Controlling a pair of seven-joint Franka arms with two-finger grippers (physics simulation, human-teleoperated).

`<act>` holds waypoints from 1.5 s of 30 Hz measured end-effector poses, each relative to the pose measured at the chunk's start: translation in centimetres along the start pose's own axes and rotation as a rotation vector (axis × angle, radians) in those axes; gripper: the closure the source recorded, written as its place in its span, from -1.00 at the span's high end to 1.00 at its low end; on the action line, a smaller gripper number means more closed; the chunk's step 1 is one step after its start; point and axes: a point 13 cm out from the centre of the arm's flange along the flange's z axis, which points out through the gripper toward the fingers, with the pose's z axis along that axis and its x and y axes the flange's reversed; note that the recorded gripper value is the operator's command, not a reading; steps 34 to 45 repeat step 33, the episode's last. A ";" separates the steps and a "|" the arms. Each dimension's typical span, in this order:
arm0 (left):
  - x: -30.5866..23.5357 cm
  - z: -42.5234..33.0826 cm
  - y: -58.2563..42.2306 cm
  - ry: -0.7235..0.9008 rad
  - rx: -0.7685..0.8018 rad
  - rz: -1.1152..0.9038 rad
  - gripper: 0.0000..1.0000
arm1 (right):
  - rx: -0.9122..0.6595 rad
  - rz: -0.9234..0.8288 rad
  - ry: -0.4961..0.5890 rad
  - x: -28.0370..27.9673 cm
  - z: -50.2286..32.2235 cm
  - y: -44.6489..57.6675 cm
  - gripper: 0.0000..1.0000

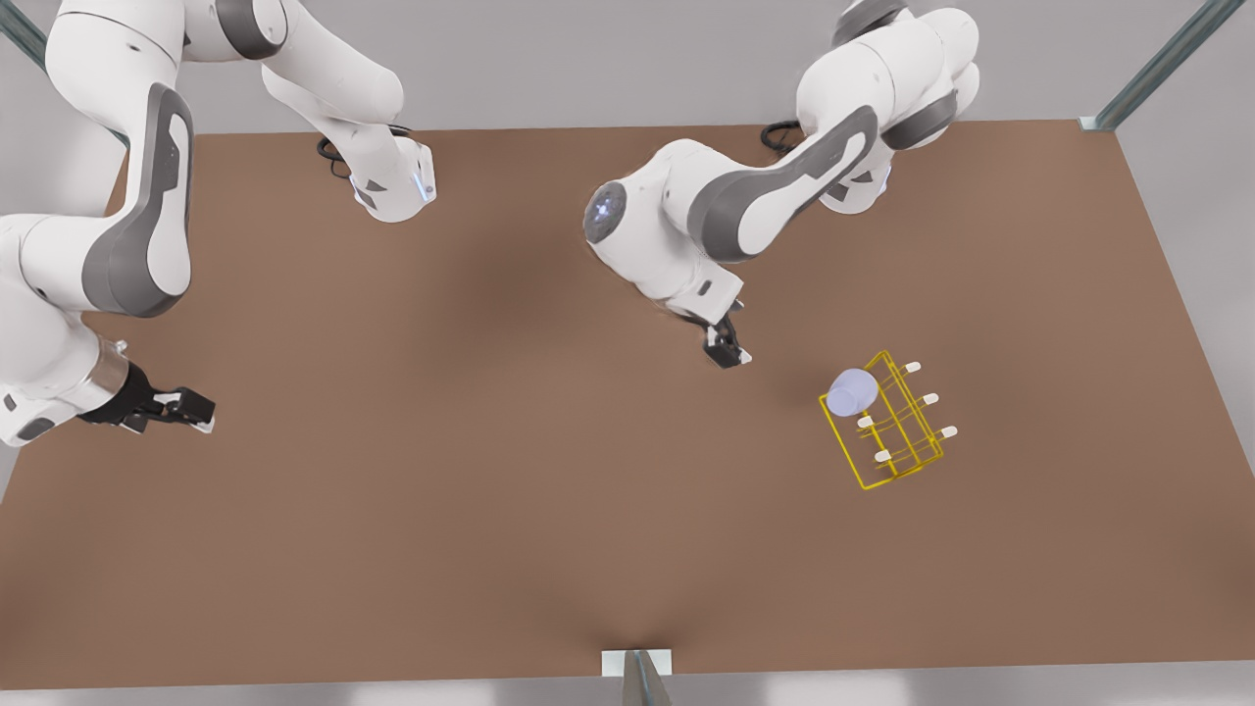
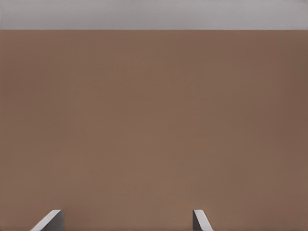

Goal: Place the cup on the cup holder

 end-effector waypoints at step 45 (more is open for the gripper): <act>-22.6 15.0 -5.7 0.705 -0.187 1.190 1.00 | -0.003 -0.033 0.009 -0.5 2.2 -0.4 1.00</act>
